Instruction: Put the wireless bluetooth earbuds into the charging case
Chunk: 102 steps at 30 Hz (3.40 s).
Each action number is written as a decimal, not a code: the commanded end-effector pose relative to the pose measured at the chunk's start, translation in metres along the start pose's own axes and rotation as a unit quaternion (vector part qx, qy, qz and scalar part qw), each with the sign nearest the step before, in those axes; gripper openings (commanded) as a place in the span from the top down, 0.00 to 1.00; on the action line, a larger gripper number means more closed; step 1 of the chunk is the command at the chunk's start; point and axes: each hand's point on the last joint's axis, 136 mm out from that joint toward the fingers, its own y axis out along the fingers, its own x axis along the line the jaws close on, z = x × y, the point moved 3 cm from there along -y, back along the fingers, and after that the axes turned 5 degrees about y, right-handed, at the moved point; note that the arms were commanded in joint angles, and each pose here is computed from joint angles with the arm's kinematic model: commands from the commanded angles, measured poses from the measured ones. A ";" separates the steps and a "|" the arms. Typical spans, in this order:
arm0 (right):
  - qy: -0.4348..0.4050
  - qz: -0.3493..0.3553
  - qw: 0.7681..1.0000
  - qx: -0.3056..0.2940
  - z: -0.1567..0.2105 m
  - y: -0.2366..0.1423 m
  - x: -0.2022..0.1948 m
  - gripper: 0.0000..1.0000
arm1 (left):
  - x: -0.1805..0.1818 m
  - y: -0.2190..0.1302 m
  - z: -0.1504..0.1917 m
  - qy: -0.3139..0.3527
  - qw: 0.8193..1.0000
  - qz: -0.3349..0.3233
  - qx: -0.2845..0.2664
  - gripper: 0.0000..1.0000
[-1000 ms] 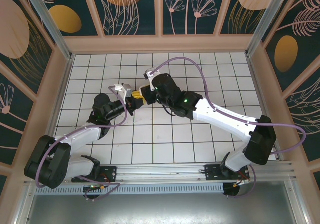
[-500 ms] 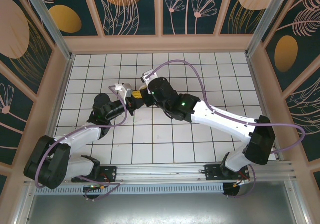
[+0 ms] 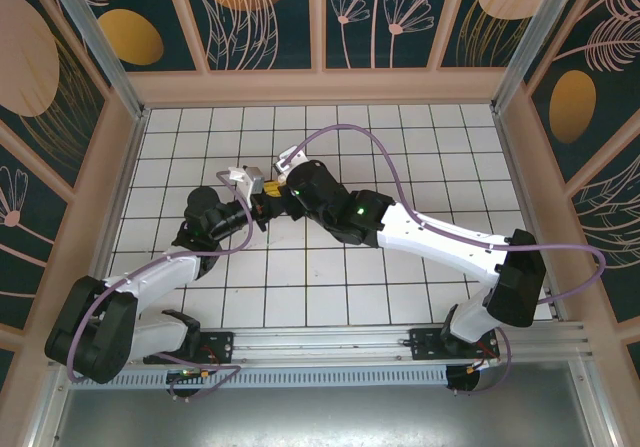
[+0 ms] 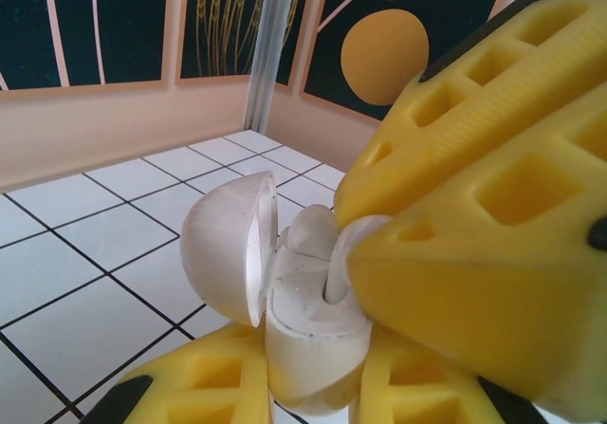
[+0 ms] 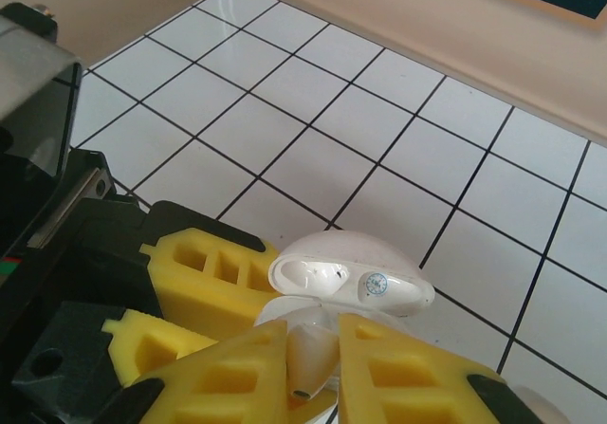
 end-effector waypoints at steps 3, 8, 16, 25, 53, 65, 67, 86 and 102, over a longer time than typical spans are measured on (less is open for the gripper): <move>-0.002 -0.034 0.999 0.009 0.001 -0.003 0.012 0.77 | -0.003 0.000 -0.032 0.042 0.998 0.000 -0.045 0.90; 0.013 -0.051 0.999 -0.006 -0.007 -0.008 0.014 0.70 | -0.003 0.001 -0.029 0.041 0.998 0.002 -0.039 0.90; 0.040 -0.078 0.996 -0.019 -0.016 -0.013 0.010 0.62 | -0.003 0.001 -0.027 0.039 0.999 0.005 -0.038 0.90; 0.075 -0.111 0.990 -0.050 -0.034 -0.031 0.003 0.53 | -0.003 0.002 -0.024 0.037 0.999 0.007 -0.033 0.90; 0.215 -0.251 0.943 0.040 -0.015 -0.041 -0.015 0.78 | -0.010 0.006 -0.018 0.060 0.997 0.033 -0.018 0.89; 0.279 -0.300 0.911 0.043 -0.013 -0.027 -0.016 0.75 | -0.012 0.008 -0.021 0.056 0.997 0.039 -0.024 0.89; 0.281 -0.295 0.912 0.045 -0.012 -0.025 -0.017 0.75 | -0.012 0.009 -0.021 0.056 0.997 0.040 -0.024 0.89; 0.279 -0.280 0.917 0.049 -0.007 -0.012 -0.020 0.82 | -0.014 0.009 -0.024 0.055 0.997 0.040 -0.029 0.90; 0.236 -0.319 0.917 -0.023 -0.030 -0.074 -0.069 0.52 | -0.035 0.009 -0.029 0.053 0.992 0.114 -0.022 0.89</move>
